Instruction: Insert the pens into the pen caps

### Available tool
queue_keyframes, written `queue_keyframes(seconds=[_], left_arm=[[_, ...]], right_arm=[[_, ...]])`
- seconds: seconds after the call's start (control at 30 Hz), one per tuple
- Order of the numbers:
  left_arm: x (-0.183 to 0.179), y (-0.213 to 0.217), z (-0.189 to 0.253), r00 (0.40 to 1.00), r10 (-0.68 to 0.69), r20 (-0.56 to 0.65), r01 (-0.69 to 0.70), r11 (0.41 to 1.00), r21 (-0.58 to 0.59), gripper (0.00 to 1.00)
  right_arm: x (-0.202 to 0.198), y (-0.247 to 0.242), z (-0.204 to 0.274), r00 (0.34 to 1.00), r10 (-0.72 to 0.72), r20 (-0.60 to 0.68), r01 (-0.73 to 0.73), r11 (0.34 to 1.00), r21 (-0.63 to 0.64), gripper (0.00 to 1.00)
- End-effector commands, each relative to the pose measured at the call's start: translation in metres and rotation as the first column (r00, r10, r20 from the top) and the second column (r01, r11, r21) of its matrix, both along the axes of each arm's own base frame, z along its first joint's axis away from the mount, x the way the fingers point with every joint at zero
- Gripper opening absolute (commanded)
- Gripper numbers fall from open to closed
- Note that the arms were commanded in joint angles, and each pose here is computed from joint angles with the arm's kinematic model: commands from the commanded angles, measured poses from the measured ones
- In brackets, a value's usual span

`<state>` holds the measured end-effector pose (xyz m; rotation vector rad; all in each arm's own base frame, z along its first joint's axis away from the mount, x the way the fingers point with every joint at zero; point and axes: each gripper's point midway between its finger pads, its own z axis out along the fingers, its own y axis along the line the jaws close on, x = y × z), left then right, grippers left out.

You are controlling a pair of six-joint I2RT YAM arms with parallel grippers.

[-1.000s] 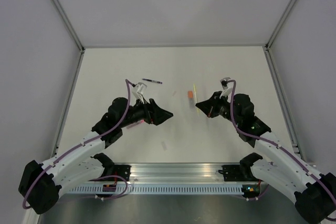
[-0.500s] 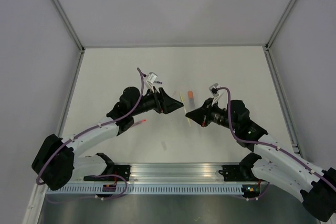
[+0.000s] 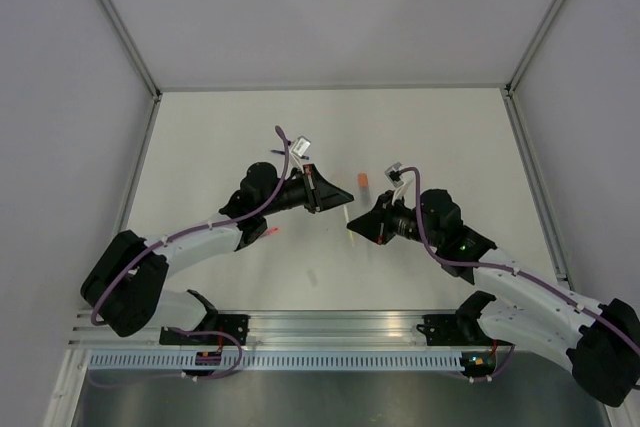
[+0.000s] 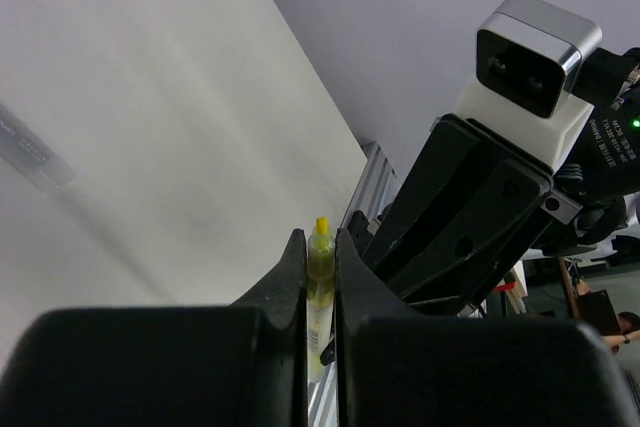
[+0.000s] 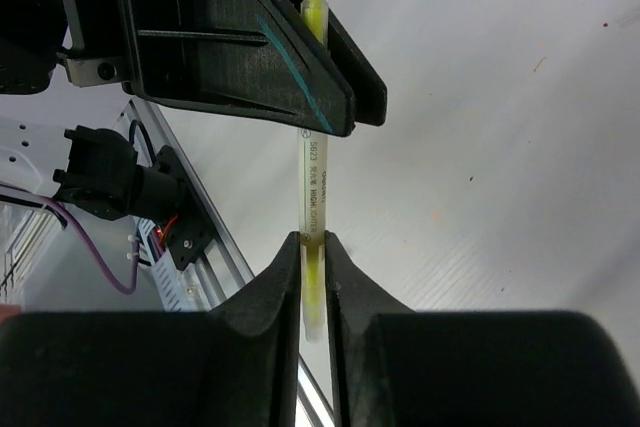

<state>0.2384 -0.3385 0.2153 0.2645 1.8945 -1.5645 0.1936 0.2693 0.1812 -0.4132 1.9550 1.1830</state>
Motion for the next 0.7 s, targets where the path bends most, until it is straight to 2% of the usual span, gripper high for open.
queue_keyframes(seconds=[0.0, 0.03, 0.07, 0.23, 0.27, 0.3, 0.33, 0.37, 0.4, 0.43, 0.47, 0.57, 0.67], left_arm=[[-0.007, -0.008, 0.039, 0.995, -0.056, 0.080, 0.064, 0.994, -0.093, 0.02], [-0.008, -0.008, 0.040, 0.995, -0.061, 0.083, 0.068, 0.994, -0.089, 0.02], [-0.008, -0.008, 0.041, 0.994, -0.064, 0.091, 0.072, 0.994, -0.083, 0.02], [-0.007, -0.009, 0.041, 0.993, -0.075, 0.087, 0.080, 0.995, -0.052, 0.02], [-0.007, -0.009, 0.040, 0.992, -0.080, 0.096, 0.085, 0.995, -0.046, 0.02], [-0.007, -0.010, 0.039, 0.992, -0.084, 0.096, 0.088, 0.995, -0.041, 0.02], [-0.008, -0.010, 0.039, 0.991, -0.089, 0.098, 0.092, 0.995, -0.036, 0.02], [-0.009, -0.010, 0.038, 0.990, -0.092, 0.103, 0.096, 0.995, -0.033, 0.07], [-0.009, -0.009, 0.038, 0.991, -0.090, 0.103, 0.094, 0.995, -0.033, 0.18], [-0.009, -0.008, 0.034, 0.993, -0.083, 0.082, 0.085, 0.996, -0.017, 0.48], [-0.004, -0.005, 0.033, 0.996, -0.045, 0.073, 0.045, 0.999, -0.003, 0.59], [0.005, 0.008, 0.030, 0.997, 0.064, 0.032, -0.065, 0.997, 0.044, 0.77], [0.013, 0.027, 0.033, 0.978, 0.206, -0.022, -0.204, 0.975, 0.086, 0.87]], right_arm=[[-0.003, 0.007, 0.007, 0.999, 0.044, 0.030, -0.045, 0.999, 0.024, 0.19], [-0.004, 0.007, 0.005, 0.998, 0.049, 0.024, -0.050, 0.999, 0.019, 0.25], [-0.005, 0.008, 0.003, 0.998, 0.058, 0.022, -0.058, 0.998, 0.014, 0.27], [-0.011, 0.014, -0.008, 0.994, 0.108, -0.009, -0.108, 0.994, -0.008, 0.29], [-0.012, 0.015, -0.010, 0.994, 0.112, -0.012, -0.112, 0.994, -0.012, 0.26], [-0.010, 0.014, -0.011, 0.995, 0.101, -0.015, -0.102, 0.995, -0.017, 0.19], [-0.009, 0.013, -0.011, 0.996, 0.087, -0.011, -0.087, 0.996, -0.019, 0.04], [-0.008, 0.013, -0.011, 0.997, 0.082, -0.011, -0.082, 0.996, -0.019, 0.00], [-0.007, 0.011, -0.008, 0.998, 0.070, -0.007, -0.070, 0.997, -0.018, 0.00], [-0.002, 0.009, -0.006, 0.999, 0.037, -0.002, -0.037, 0.999, -0.019, 0.00], [0.001, 0.007, -0.004, 1.000, 0.010, 0.000, -0.010, 1.000, -0.019, 0.00], [0.023, -0.008, 0.001, 0.989, -0.146, 0.016, 0.146, 0.988, -0.045, 0.00], [0.048, -0.026, 0.009, 0.952, -0.304, 0.019, 0.304, 0.943, -0.133, 0.00]])
